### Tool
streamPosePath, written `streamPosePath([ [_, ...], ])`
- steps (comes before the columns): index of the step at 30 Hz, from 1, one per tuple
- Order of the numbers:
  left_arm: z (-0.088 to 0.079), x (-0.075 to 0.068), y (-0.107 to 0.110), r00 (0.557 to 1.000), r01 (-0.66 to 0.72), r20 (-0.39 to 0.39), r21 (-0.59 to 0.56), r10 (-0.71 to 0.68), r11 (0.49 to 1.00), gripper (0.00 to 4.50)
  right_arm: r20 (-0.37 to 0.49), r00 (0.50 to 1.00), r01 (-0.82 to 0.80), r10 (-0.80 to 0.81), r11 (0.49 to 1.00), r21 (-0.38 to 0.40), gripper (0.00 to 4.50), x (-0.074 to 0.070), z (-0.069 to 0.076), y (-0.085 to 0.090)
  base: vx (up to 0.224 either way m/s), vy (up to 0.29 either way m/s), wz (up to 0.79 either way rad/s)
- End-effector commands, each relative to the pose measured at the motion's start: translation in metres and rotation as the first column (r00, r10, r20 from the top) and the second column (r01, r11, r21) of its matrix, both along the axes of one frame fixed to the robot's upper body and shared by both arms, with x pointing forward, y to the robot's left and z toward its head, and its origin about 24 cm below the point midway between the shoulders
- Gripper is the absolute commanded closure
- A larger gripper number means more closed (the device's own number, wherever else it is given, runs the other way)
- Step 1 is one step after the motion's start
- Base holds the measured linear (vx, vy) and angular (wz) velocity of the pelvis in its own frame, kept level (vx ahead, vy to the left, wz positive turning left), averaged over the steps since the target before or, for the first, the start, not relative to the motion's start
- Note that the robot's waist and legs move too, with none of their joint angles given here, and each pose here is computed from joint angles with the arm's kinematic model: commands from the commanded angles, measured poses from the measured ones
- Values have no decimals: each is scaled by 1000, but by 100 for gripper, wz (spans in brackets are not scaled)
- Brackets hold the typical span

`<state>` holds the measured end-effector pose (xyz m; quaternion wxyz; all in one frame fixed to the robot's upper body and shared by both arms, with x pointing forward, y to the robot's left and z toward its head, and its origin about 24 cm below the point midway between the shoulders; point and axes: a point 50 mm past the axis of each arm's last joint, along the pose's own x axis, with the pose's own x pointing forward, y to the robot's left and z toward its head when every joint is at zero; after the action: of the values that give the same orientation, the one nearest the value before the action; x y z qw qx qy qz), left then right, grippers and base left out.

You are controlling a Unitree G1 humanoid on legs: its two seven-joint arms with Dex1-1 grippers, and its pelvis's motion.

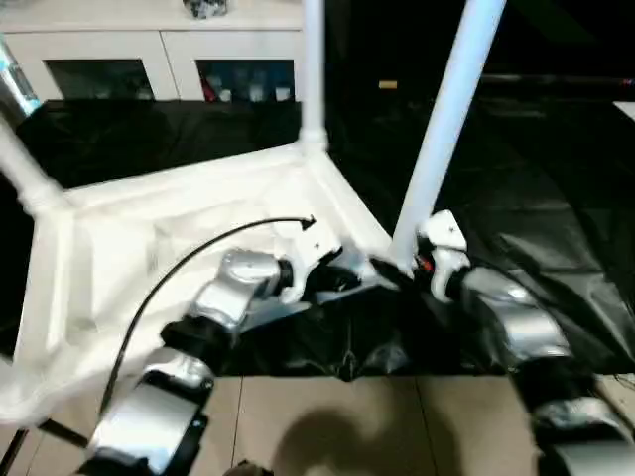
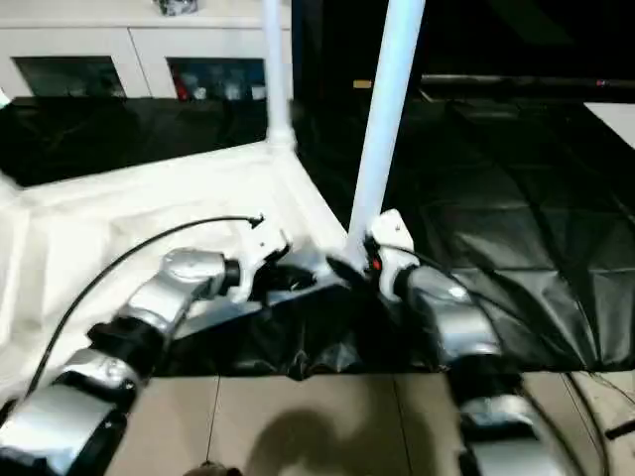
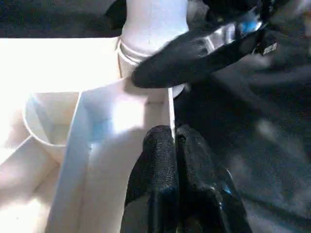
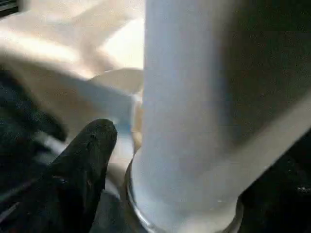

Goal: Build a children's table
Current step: Rotate leg to tighten

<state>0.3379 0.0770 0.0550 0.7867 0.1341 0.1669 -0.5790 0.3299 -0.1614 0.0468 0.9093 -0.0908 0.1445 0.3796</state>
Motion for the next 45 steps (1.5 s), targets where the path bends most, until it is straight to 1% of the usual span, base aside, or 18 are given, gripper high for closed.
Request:
streamPosePath([
  [1,14,-2,-9,992,110,61,-17,-109,994,450,-50,988,-150,149,989,-16,68,-10,-4,8,0,0,0],
  [7,14,-1,5,984,168,48,36,-170,985,450,-88,962,-260,257,965,-19,68,-15,1,2,0,0,0],
  [8,14,-1,7,984,173,44,41,-174,984,450,-92,960,-268,265,963,-20,85,-16,2,2,0,0,0],
  [10,15,-2,11,981,191,32,58,-193,980,450,-100,953,-289,286,957,-18,85,-17,2,2,0,0,0],
  [11,15,-2,12,980,196,30,62,-198,979,450,-102,952,-292,289,956,-16,99,-17,3,2,0,0,0],
  [21,15,-5,14,972,235,0,39,-235,971,450,-129,936,-331,326,943,-16,176,-22,-1,5,0,0,0],
  [27,14,-5,16,974,227,-10,20,-226,974,450,-135,935,-328,327,945,17,186,-24,-4,11,0,0,0],
  [29,15,0,14,989,149,10,7,-149,989,450,-120,953,-276,279,960,41,186,-22,-7,19,0,0,0],
  [30,15,0,14,989,149,10,7,-149,989,450,-120,953,-276,279,960,41,186,-22,-7,19,0,0,0],
  [31,16,5,11,997,67,29,-7,-67,998,450,-117,975,-184,187,982,41,187,-17,-12,24,0,0,0],
  [34,16,10,3,998,-22,52,-14,23,1000,450,-111,993,-36,41,998,46,187,-7,-17,31,0,0,0],
  [36,16,13,-5,995,-75,64,-26,77,997,450,-112,993,51,-43,996,68,187,-1,-18,39,0,0,0],
  [37,17,14,-17,989,-130,64,-51,133,990,450,-123,980,168,-155,981,95,187,8,-19,49,0,0,0],
  [39,18,15,-24,984,-160,67,-66,165,985,450,-142,962,249,-234,964,98,187,12,-20,54,0,0,0],
  [41,18,15,-30,981,-179,67,-76,184,981,450,-150,951,288,-272,952,101,187,15,-21,59,0,0,0],
  [42,18,14,-38,977,-196,62,-95,202,976,450,-138,947,305,-289,946,109,187,17,-19,67,0,0,0],
  [44,18,12,-43,982,-171,66,-100,178,980,450,-126,950,302,-286,944,132,187,18,-17,72,0,0,0],
  [45,18,12,-43,982,-170,67,-100,177,980,450,-126,950,302,-286,944,133,152,18,-17,72,0,0,0],
])
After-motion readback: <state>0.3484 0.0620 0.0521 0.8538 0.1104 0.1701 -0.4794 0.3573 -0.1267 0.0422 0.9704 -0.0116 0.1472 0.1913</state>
